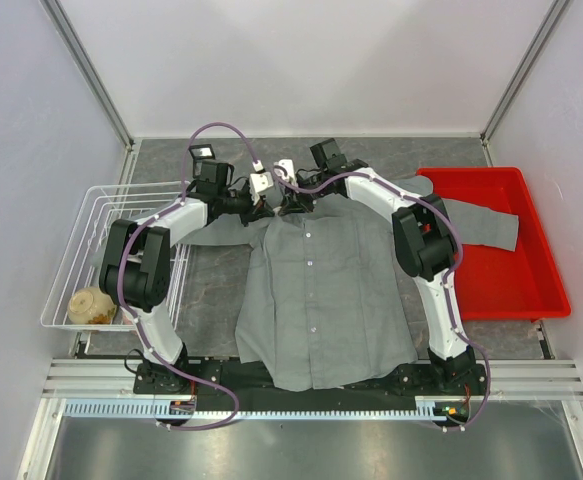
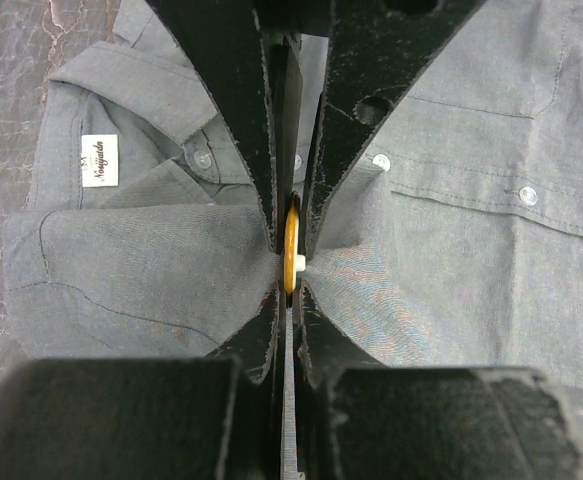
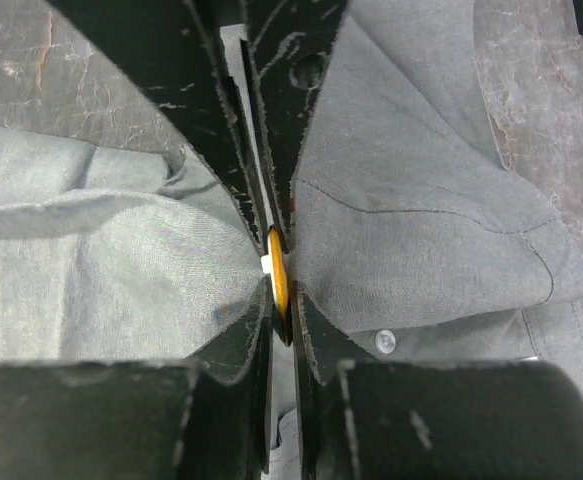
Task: Pin the brooch onto the clothing
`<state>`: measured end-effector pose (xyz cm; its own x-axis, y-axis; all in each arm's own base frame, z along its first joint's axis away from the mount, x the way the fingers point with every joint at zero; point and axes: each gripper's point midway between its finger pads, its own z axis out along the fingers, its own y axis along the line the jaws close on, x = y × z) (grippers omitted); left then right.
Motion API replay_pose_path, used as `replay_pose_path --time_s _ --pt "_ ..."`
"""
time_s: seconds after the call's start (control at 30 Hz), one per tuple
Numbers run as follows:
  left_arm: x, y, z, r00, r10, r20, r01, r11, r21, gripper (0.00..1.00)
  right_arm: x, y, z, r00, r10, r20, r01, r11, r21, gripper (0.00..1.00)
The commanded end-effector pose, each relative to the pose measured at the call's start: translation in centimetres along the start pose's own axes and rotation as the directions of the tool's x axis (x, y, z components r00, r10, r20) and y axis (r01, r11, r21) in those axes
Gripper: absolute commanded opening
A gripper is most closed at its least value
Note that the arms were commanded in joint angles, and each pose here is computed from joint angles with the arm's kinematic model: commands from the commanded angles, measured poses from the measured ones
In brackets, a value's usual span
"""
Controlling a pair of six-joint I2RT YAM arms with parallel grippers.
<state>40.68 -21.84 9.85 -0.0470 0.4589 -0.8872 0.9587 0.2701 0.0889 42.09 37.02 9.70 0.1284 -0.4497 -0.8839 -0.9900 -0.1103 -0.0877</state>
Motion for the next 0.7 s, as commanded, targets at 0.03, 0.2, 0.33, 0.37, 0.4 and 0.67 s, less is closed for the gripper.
replay_pose_path --time_s 0.03,0.2,0.33,0.37,0.4,0.67 --pt "-3.1 -1.1 -0.1 0.992 0.090 0.090 -0.094 0.995 0.039 0.02 -1.8 -3.0 0.4 1.000 0.007 0.012 -0.008 0.994 0.104 0.10" --pt "-3.0 -1.4 -0.2 0.993 0.081 0.090 -0.085 0.996 0.038 0.02 -2.0 -3.1 0.3 0.999 0.024 0.032 -0.027 0.994 0.104 0.09" --pt "-3.0 -1.5 -0.4 0.993 0.082 0.088 -0.085 0.996 0.035 0.02 -2.0 -3.7 0.1 0.997 0.060 0.052 -0.066 0.990 0.122 0.07" --pt "-2.9 -1.6 -0.4 0.993 0.080 0.086 -0.084 0.996 0.037 0.02 -2.2 -3.8 0.0 0.996 0.069 0.063 -0.076 0.990 0.123 0.06" --pt "-2.9 -1.6 -0.4 0.993 0.081 0.086 -0.084 0.996 0.034 0.02 -2.3 -4.0 -0.2 0.994 0.075 0.075 -0.085 0.988 0.127 0.06" --pt "-2.4 -1.9 -0.6 0.995 0.076 0.070 -0.079 0.996 0.030 0.02 -3.0 -4.6 -1.1 0.987 0.083 0.135 -0.102 0.985 0.141 0.07"
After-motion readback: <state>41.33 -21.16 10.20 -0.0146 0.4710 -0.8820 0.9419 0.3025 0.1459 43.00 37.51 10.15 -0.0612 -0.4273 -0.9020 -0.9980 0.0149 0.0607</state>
